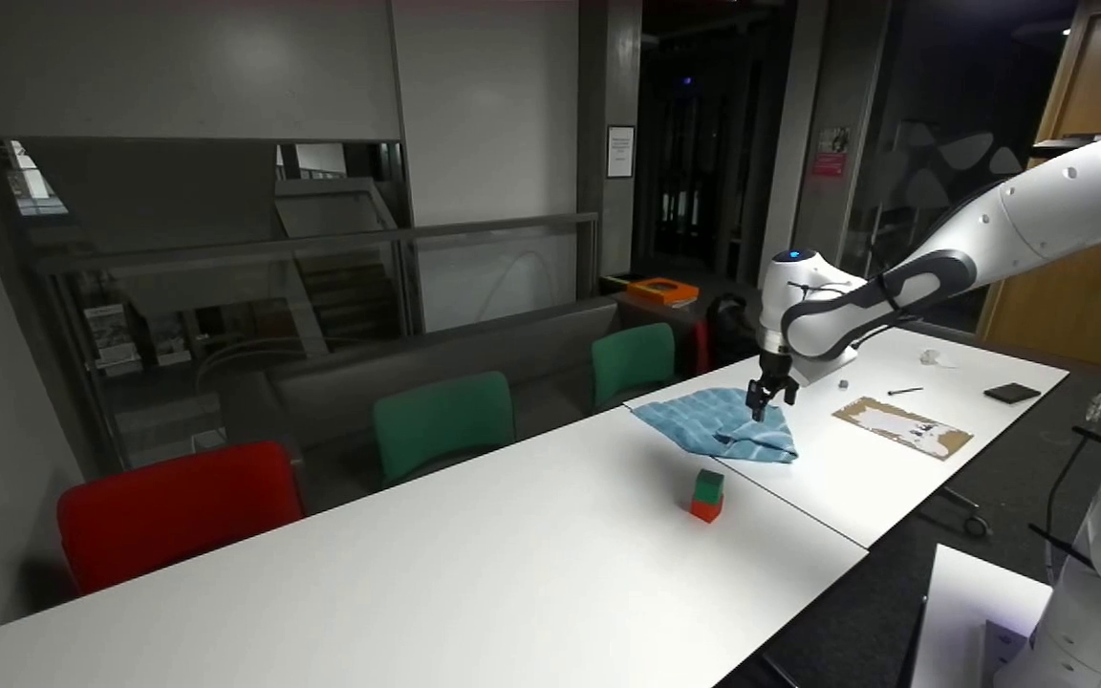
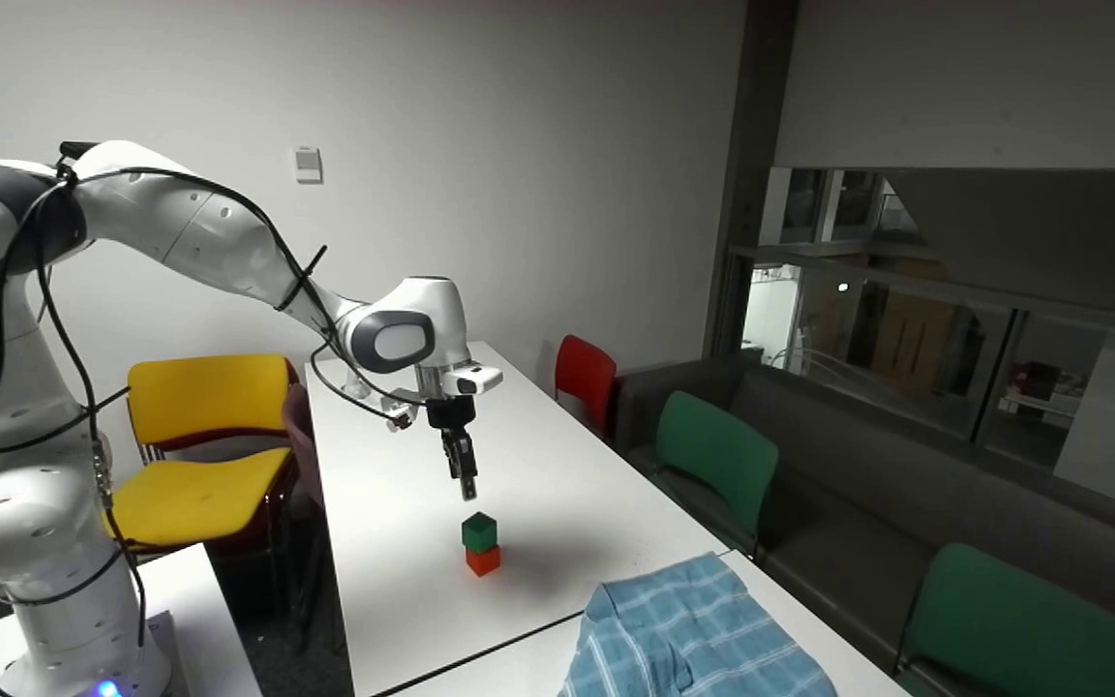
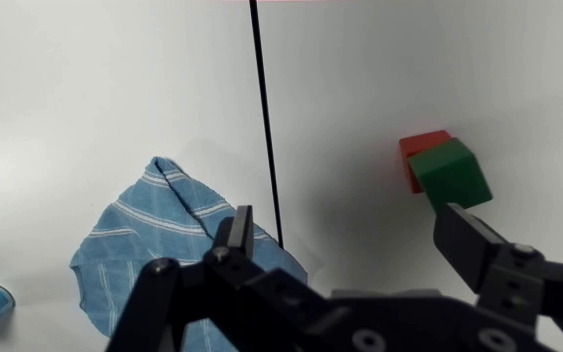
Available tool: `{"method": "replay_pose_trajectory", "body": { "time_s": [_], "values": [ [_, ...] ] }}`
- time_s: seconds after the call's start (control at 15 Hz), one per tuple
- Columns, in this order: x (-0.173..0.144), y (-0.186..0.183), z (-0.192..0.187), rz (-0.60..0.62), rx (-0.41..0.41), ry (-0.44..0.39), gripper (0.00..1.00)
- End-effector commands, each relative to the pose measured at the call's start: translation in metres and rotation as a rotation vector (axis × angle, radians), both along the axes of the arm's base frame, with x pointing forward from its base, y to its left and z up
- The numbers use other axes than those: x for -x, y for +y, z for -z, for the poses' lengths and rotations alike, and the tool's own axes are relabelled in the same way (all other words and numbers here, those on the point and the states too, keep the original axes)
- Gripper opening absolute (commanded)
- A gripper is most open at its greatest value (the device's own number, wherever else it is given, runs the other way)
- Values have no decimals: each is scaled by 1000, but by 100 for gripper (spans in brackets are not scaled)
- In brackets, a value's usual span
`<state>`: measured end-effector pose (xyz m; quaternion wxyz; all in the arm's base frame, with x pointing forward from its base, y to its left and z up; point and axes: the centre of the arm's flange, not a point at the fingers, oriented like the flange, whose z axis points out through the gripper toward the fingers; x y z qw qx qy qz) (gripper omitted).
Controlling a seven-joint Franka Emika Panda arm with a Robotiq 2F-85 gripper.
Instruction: Unfold the blue towel
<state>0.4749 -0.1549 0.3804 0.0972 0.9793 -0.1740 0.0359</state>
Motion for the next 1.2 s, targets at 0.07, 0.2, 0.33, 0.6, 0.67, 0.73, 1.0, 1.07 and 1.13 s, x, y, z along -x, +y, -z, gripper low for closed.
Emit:
{"method": "replay_pose_trajectory", "body": {
  "time_s": [0.07, 0.2, 0.33, 0.6, 0.67, 0.73, 1.0, 1.07, 1.13],
  "values": [
    [-48, -73, 26, 101, -16, 30, 100],
    [-63, -98, 45, 108, -16, 82, 100],
    [-76, -115, 64, 75, -31, 139, 100],
    [-57, -100, 81, 77, -27, 136, 100],
    [-57, -99, 81, 76, -27, 137, 100],
    [-57, -99, 80, 76, -27, 136, 100],
    [-58, -99, 77, 60, -8, 113, 100],
    [-61, -103, 78, 56, 2, 105, 100],
    [-66, -107, 79, 60, 3, 100, 100]
  ]
}}
